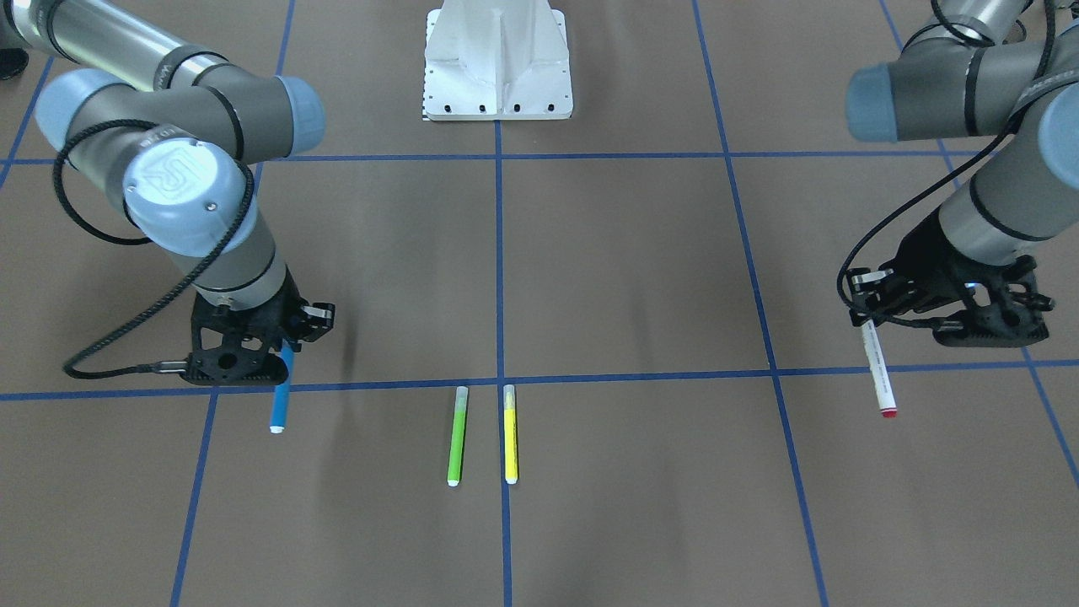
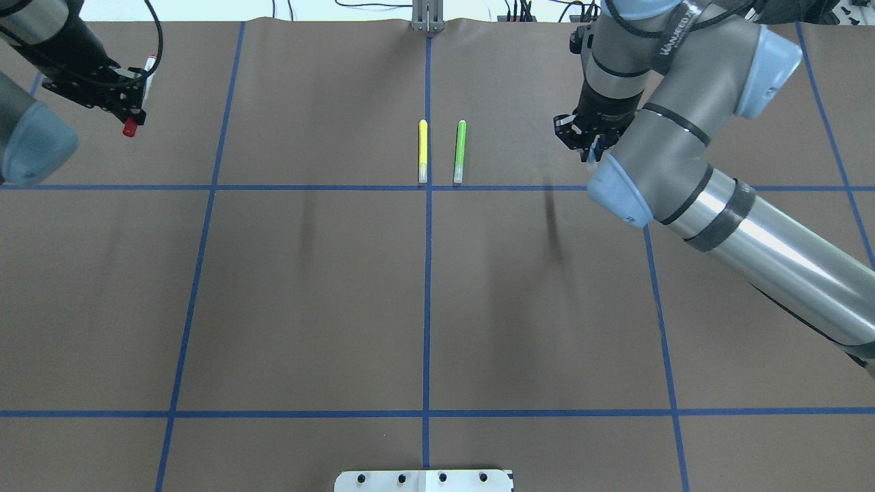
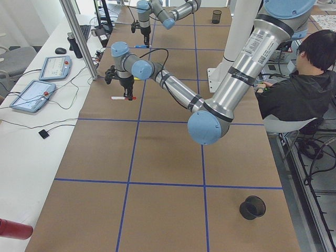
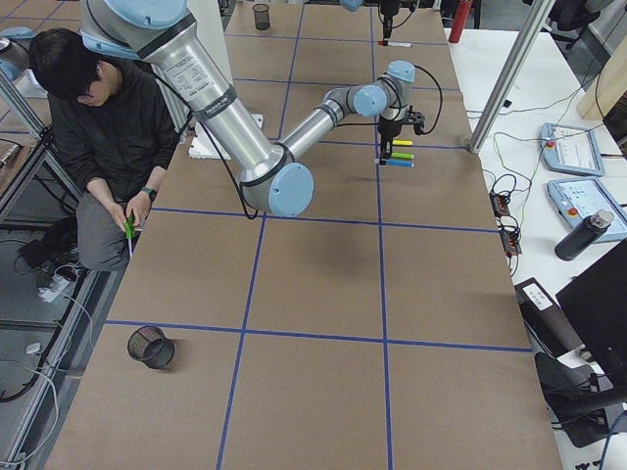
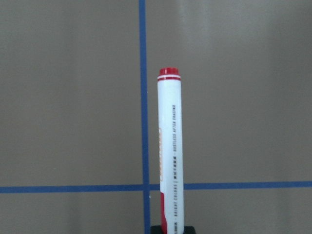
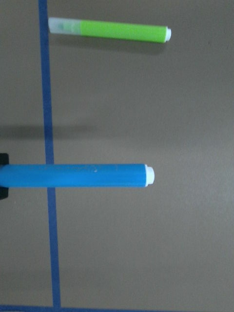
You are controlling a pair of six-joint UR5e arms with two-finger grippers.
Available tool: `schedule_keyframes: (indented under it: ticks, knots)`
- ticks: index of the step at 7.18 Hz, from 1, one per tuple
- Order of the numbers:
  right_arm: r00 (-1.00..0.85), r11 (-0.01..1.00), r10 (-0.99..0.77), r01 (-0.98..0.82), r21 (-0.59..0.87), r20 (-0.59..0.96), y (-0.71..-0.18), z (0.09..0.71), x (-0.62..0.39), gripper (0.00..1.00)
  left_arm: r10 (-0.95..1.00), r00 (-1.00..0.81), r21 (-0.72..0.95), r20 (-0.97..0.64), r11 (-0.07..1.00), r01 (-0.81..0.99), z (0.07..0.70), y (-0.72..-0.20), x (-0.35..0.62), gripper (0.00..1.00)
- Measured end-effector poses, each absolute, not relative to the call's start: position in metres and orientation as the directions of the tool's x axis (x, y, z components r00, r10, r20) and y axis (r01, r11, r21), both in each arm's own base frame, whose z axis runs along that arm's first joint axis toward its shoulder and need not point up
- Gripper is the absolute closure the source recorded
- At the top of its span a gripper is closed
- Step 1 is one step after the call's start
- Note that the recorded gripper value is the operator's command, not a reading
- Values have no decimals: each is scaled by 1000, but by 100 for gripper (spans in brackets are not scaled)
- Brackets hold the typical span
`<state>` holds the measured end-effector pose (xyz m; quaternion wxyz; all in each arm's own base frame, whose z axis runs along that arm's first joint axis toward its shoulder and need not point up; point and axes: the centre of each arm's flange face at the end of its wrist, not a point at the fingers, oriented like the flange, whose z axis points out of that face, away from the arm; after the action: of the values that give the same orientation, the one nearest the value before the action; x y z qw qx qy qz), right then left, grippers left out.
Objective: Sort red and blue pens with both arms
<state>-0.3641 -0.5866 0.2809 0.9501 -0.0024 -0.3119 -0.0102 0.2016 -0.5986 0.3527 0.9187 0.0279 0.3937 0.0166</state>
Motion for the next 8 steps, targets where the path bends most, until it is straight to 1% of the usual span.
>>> schedule_keyframes:
  ticks: [2, 4, 6, 8]
  knots:
    - [857, 985, -166, 165, 45, 488, -580, 293, -294, 100, 88, 703, 89, -706, 995, -34, 387, -563, 162, 100]
    - [878, 946, -315, 320, 48, 360, -580, 336, -223, 100, 93, 708, 91, -700, 995, -41, 409, -519, 136, 100]
    - [868, 916, -355, 397, -56, 349, -562, 395, -153, 100, 91, 708, 88, -700, 995, -41, 412, -493, 124, 100]
    - [858, 891, -310, 413, -191, 409, -541, 446, -94, 100, 86, 710, 80, -699, 996, -41, 410, -490, 122, 100]
